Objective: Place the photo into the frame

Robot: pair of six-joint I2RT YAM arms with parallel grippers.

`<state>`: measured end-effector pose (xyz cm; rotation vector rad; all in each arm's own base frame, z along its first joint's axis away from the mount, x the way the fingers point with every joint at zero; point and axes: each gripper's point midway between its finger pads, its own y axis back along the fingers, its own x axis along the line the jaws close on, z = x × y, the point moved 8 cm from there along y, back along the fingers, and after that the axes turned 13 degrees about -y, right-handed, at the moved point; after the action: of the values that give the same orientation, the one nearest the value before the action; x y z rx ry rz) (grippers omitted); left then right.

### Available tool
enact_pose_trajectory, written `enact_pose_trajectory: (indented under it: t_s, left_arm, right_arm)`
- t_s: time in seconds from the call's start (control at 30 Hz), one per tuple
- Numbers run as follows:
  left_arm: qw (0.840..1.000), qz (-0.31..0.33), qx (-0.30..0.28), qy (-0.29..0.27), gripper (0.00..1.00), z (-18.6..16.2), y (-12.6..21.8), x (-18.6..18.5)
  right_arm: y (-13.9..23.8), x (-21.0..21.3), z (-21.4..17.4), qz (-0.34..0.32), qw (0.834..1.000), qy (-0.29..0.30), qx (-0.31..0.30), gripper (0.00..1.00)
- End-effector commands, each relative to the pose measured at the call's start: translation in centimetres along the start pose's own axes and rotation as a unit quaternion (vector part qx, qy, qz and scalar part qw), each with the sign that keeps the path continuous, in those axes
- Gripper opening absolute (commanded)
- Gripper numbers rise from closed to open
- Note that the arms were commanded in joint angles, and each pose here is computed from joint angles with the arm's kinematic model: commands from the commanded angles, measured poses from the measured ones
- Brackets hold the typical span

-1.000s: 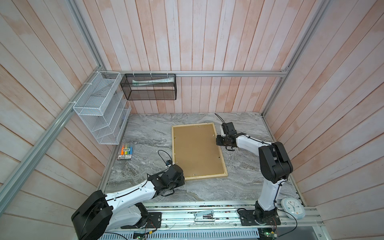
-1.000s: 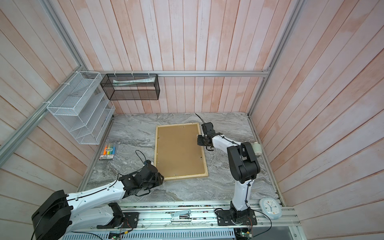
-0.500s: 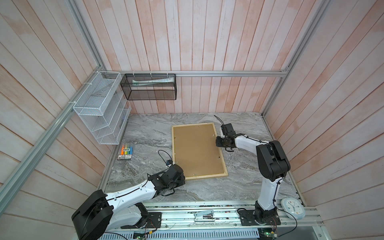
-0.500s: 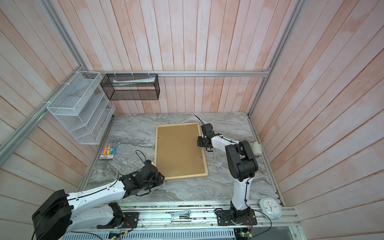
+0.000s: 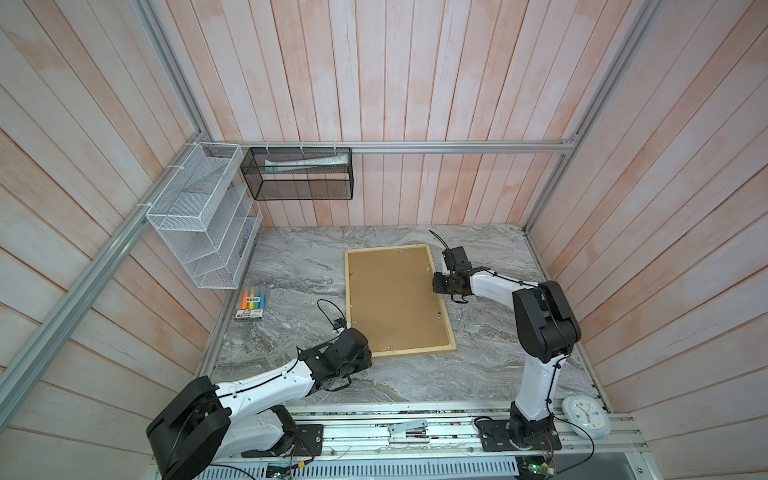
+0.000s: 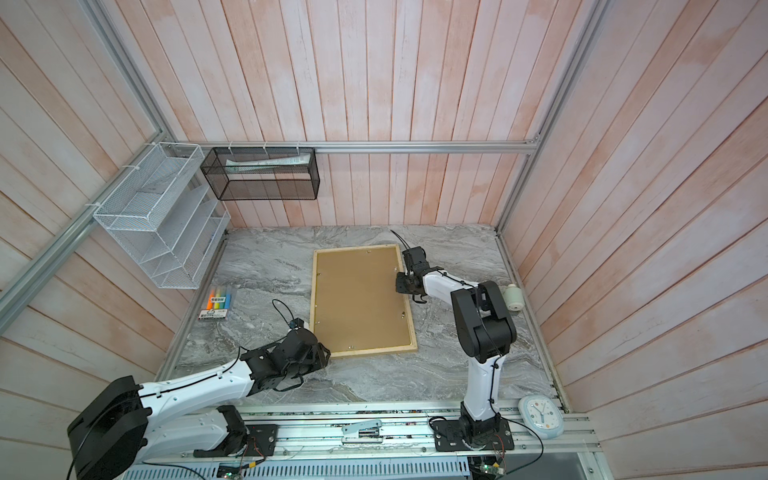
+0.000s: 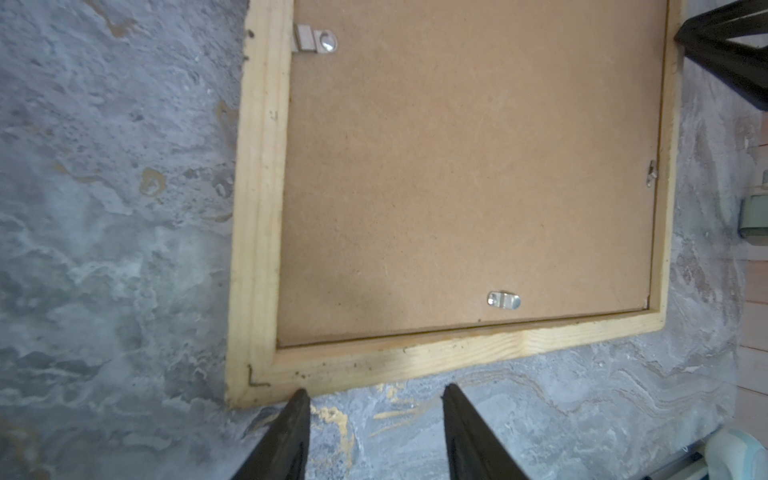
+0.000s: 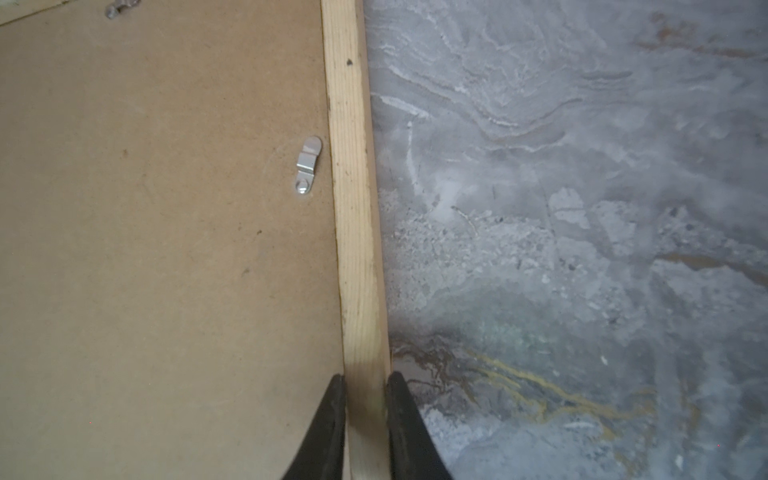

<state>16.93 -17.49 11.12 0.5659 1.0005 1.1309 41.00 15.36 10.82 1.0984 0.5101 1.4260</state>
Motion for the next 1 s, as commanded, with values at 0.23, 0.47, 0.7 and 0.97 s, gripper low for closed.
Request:
enact_pose_trajectory:
  t_s: [0.23, 0.47, 0.7, 0.97]
  left_arm:
    - [0.998, 0.055, -0.005, -0.01, 0.56, 0.6, -0.8, 1.9]
    - [0.998, 0.062, -0.021, -0.014, 0.57, 2.4, -1.6, 2.4]
    - [0.996, 0.079, -0.044, -0.027, 0.57, 5.4, -2.9, 2.7]
    - [0.993, 0.089, -0.066, -0.036, 0.57, 10.0, -4.8, 4.3]
  right_arm:
    - [-0.8, -3.1, -1.1, -0.033, 0.998, -0.044, 0.016, 0.2]
    - [0.2, -5.2, -1.6, -0.034, 0.997, -0.075, 0.011, 0.19]
    - [1.7, -7.0, -3.0, -0.037, 0.994, -0.099, 0.006, 0.19]
    - [4.2, -7.8, -5.3, -0.021, 0.994, -0.111, 0.008, 0.19]
